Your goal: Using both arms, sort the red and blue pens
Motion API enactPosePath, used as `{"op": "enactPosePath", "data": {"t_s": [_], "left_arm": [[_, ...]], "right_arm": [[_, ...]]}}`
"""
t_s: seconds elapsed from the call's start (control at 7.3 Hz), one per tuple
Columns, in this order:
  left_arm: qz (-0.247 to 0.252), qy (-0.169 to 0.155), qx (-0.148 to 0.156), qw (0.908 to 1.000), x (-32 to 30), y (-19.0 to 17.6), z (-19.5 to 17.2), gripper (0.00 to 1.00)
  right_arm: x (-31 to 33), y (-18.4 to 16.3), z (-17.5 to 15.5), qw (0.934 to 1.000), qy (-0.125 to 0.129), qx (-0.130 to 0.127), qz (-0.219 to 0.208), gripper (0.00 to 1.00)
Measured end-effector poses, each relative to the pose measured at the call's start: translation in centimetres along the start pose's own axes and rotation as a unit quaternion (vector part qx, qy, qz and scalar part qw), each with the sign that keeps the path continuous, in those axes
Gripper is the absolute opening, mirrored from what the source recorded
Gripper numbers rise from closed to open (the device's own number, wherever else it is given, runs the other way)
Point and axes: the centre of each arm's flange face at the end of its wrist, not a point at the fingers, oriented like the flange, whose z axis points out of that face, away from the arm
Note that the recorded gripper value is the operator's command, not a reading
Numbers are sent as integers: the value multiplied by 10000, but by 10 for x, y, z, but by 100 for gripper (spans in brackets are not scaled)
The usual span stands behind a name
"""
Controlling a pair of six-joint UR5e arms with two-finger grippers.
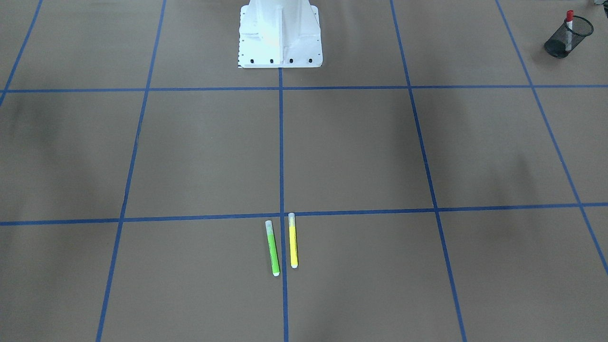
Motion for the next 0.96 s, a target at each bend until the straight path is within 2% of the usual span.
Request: {"op": "enactPosePath", "data": {"t_s": [0.27, 0.55, 0.82, 0.96], "left_arm": [[254, 4, 236, 9994, 10, -3, -8, 100], [323, 151, 292, 9989, 15, -5, -8, 100], [324, 260, 292, 9987, 18, -6, -6, 100], [331, 277, 298, 9986, 18, -6, -6, 100]], "right_arm": [[32, 40, 53, 9989, -361, -278, 105, 0], [49, 86, 103, 9959, -704, -497, 266, 0], [56, 130, 151, 9901, -1104, -688, 537, 0], [55, 147, 171, 9851, -1362, -788, 690, 0]]}}
